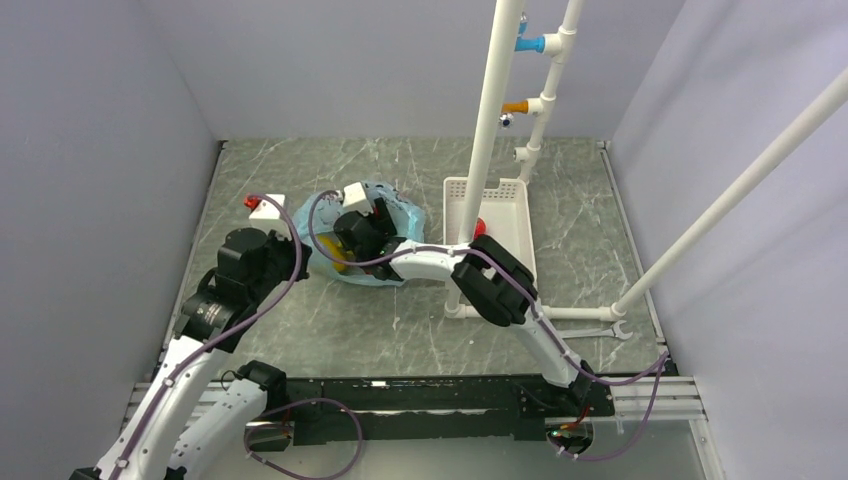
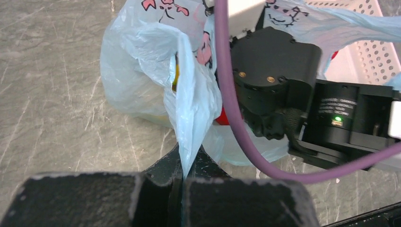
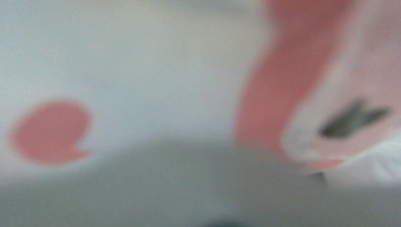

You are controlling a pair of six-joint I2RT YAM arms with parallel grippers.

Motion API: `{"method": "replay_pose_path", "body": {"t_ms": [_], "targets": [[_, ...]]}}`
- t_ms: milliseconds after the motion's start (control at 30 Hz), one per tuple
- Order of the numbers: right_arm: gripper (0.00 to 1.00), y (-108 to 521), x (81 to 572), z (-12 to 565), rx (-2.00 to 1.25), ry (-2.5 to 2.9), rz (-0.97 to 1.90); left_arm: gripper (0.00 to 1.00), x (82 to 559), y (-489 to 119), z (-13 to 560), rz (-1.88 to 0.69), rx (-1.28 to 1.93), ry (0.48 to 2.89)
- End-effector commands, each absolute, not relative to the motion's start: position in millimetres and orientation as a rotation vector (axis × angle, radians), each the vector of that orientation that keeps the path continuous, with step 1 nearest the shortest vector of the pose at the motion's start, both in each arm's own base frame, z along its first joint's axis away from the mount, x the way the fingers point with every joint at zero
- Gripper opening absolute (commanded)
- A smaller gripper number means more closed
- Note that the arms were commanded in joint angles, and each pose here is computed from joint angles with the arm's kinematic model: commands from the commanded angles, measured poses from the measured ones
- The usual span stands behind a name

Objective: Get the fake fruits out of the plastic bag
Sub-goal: Take out the fake fruit from the plastic bag, then place the fake fruit in the bin.

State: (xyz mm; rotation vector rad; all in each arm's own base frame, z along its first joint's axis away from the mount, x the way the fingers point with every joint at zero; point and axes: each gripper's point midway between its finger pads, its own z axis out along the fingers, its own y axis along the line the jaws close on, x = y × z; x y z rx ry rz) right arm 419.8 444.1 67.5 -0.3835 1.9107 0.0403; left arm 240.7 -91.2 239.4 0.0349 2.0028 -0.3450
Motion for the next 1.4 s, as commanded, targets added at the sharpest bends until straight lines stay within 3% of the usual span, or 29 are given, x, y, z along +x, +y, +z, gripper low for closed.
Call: {"method": "replay_pose_path", "body": {"t_ms": [0,267,533,633,767,933,1100,1367], "targets": [[0.54,444,406,139,-0.344,1.779,0.104,0.0,249,-88,238,-0.314,0.029,1.98],[0.16,436,341,168,-0.431,1.811,0.242,0.0,251,-80,236,-0.265,0.01,1.979],[0.08,425,274,184,-0.623,1.851,0.507,0.0,246,-77,274,-0.311,-0.047,1.851],[0.0,422,265,187,-0.637,1.882,0.534,0.0,246,-76,276,-0.309,-0.046,1.835],[0.0,426,232,199,-0.742,1.83,0.624,0.0,248,-70,267,-0.268,-0.061,1.856],[0.0,428,165,264,-0.843,1.653,0.753,0.0,251,-67,256,-0.237,-0.067,1.88],[0.0,374,146,300,-0.811,1.587,0.785,0.0,251,-66,254,-0.225,-0.06,1.884],[0.0,265,134,291,-0.646,1.695,0.744,0.0,251,-66,251,-0.224,-0.053,1.892]]}}
